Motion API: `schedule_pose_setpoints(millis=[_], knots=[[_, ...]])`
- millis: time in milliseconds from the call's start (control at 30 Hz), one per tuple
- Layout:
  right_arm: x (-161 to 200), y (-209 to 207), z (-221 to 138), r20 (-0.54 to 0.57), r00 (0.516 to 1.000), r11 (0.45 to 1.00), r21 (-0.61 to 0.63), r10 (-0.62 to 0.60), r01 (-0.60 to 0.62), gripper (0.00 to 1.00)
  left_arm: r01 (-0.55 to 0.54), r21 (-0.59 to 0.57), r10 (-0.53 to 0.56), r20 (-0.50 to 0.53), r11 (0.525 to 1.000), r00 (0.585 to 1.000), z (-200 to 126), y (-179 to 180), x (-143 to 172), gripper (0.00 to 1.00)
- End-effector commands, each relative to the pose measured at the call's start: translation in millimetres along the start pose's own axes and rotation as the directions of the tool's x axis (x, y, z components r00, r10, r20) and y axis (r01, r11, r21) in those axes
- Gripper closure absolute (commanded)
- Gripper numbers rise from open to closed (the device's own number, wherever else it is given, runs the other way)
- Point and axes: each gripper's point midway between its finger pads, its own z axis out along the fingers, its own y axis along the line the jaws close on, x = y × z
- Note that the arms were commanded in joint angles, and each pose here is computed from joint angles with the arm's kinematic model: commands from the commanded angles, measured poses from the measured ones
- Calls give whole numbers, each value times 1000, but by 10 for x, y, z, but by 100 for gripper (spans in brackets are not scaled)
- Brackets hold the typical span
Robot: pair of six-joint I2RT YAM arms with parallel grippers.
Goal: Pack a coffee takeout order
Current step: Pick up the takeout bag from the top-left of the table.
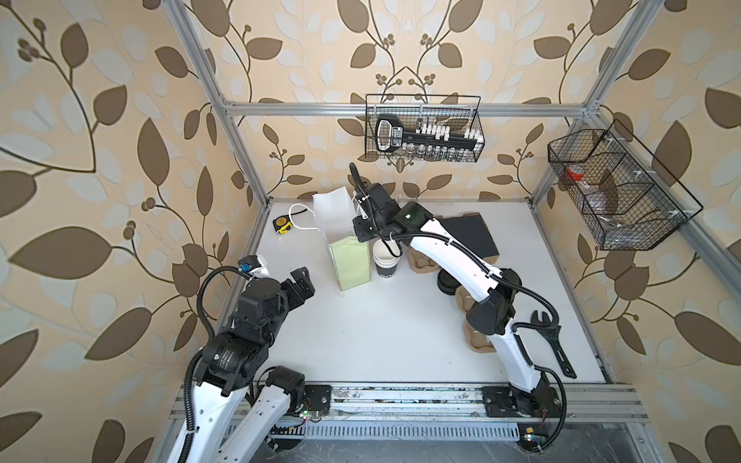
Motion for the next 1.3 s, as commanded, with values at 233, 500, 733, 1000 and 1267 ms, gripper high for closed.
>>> schedule_pose_setpoints(millis=[233,500,733,1000,1267], knots=[[-42,-80,-26,-3,1000,1000,12,7,-6,90,-6,-33,7,33,999,999,4,57,-71,1],[-44,121,-242,-4,1000,998,-63,-1,0,100,-6,-36,7,35,999,999,-2,68,-72,1],[-121,308,-842,57,998,993,-119,-1,7,100,-6,-44,7,41,999,999,-17,86,-81,1],[225,237,-1384,40,999,988,-151,36,-29,100,3,-45,0,64,999,998,-73,121,-107,1],[672,-100,-1884,61,993,989,-113,102,-95,100,7,-48,-4,71,999,997,-90,129,-122,1]])
